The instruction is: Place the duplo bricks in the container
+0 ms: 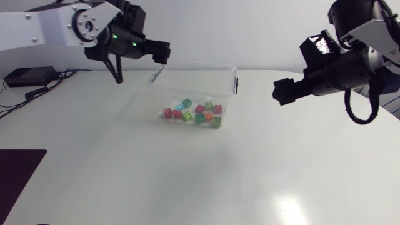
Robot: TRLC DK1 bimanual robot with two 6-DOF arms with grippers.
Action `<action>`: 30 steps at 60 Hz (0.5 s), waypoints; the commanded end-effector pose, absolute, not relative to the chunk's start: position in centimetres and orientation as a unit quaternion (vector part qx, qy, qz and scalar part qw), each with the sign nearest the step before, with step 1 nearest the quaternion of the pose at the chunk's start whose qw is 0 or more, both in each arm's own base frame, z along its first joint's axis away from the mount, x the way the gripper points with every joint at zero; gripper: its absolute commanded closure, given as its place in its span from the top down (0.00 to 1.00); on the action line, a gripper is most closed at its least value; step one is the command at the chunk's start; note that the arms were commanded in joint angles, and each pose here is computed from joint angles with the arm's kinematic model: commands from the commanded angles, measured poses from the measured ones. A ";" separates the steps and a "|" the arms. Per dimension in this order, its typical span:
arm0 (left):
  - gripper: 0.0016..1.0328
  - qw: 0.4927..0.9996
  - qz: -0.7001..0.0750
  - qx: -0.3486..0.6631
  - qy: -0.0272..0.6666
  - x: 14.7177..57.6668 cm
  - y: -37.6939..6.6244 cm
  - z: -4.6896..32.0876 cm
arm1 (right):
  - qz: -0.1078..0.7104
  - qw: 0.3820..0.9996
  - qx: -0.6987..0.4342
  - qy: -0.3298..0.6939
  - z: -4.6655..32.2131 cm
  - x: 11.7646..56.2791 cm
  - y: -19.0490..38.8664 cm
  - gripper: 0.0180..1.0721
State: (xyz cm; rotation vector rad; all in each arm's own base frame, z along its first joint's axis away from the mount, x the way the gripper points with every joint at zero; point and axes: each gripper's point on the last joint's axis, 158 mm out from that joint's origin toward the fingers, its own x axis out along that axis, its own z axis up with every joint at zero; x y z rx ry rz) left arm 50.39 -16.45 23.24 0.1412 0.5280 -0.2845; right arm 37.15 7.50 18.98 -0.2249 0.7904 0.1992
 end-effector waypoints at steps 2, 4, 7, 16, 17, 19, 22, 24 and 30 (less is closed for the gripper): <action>0.96 0.961 -0.120 0.077 0.236 48.5 -13.6 25.0 | 0.080 0.915 -0.119 0.377 18.4 36.3 6.0 0.94; 0.96 0.964 -0.116 0.078 0.227 48.1 -13.0 25.5 | 0.078 0.917 -0.119 0.374 18.5 36.1 5.7 0.94; 0.96 0.968 -0.108 0.081 0.212 47.1 -12.1 26.4 | 0.071 0.920 -0.119 0.367 18.5 35.9 5.0 0.94; 0.96 0.975 -0.090 0.083 0.187 44.3 -9.6 27.5 | 0.045 0.930 -0.121 0.344 19.1 35.3 2.9 0.94; 0.96 0.976 -0.088 0.082 0.183 43.9 -9.3 27.7 | 0.043 0.931 -0.121 0.341 19.2 35.2 2.8 0.94; 0.96 0.978 -0.084 0.082 0.174 43.0 -8.7 28.0 | 0.036 0.933 -0.123 0.335 19.2 34.9 2.1 0.94; 0.96 0.979 -0.079 0.083 0.166 42.1 -8.1 28.2 | 0.027 0.936 -0.124 0.328 19.4 34.7 1.3 0.94; 0.96 0.981 -0.075 0.083 0.160 41.4 -7.6 28.4 | 0.023 0.937 -0.124 0.325 19.4 34.4 1.0 0.94; 0.96 0.985 -0.061 0.084 0.139 39.6 -6.0 29.0 | 0.009 0.940 -0.130 0.314 19.6 33.8 0.0 0.94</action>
